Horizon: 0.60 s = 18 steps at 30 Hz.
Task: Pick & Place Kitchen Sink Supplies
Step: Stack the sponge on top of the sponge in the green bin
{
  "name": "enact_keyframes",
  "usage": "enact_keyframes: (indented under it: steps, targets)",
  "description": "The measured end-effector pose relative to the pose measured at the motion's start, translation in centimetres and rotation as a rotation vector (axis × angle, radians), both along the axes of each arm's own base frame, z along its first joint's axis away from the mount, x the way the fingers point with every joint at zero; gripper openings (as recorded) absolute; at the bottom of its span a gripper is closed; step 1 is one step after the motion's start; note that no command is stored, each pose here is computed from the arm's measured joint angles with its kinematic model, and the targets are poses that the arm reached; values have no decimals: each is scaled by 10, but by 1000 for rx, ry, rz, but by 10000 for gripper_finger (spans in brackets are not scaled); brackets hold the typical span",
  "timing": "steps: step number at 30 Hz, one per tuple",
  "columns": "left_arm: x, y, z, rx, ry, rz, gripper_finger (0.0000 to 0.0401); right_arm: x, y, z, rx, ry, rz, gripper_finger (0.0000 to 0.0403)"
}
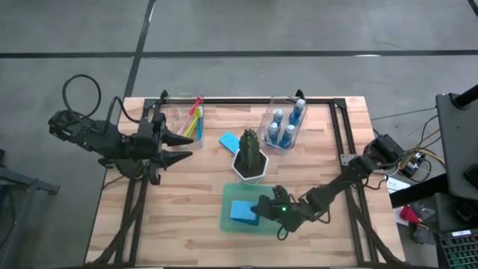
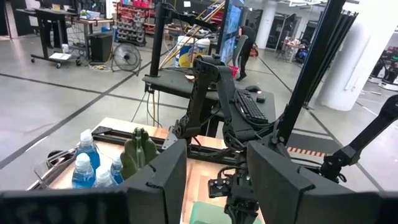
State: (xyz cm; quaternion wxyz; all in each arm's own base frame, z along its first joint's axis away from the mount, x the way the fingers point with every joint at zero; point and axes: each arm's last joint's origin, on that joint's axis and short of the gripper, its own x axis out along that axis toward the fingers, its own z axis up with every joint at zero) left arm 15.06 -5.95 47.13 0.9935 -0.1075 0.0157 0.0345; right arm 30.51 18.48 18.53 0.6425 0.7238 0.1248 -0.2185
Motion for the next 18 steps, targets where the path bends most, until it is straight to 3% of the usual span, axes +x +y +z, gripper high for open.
enact_keyframes:
  steps: [18]
  targets:
    - [0, 0, -1, 6, 7, -1, 163, -3, -4, -10, 2, 35, -7, 18]
